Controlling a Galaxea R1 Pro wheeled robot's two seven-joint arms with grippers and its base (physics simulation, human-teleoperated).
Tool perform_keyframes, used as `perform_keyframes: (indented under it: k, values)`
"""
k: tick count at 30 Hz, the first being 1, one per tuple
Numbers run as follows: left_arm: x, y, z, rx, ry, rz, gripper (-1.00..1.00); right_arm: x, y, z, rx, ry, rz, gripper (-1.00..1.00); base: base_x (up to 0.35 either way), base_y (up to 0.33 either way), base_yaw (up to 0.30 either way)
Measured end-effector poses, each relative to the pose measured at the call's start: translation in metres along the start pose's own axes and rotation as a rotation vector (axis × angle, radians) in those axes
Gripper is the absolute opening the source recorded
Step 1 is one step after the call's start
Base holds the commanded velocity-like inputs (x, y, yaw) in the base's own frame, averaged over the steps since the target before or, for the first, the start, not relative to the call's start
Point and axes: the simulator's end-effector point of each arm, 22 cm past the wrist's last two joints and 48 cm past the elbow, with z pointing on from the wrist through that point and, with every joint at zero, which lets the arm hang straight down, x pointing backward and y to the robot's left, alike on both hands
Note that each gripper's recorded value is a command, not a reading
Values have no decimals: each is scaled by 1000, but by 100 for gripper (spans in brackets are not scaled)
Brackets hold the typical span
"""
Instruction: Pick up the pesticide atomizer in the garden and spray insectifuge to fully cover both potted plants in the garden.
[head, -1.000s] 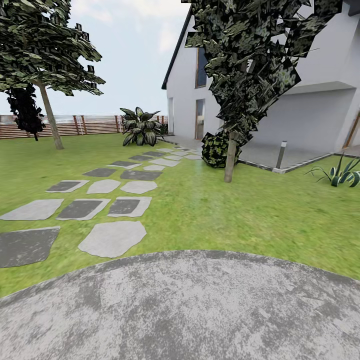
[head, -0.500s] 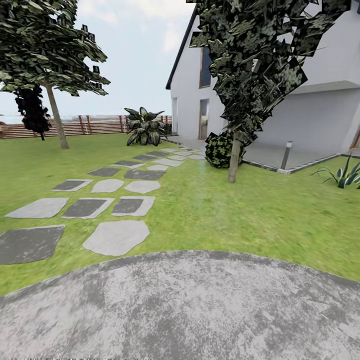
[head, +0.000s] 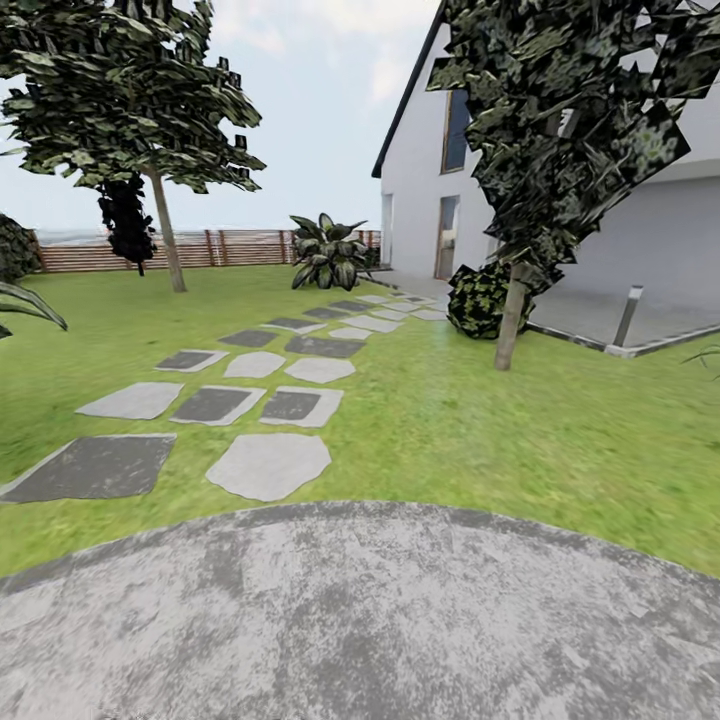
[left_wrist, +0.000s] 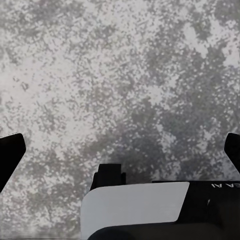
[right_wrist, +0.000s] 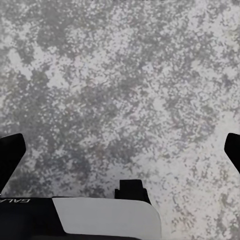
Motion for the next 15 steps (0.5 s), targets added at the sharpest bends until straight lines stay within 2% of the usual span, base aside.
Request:
perform_keyframes:
  k: [15]
  values:
    - [3, 1, 1, -3, 8, -10, 100, 4, 0, 0, 0, 9, 0, 100, 0, 0, 255]
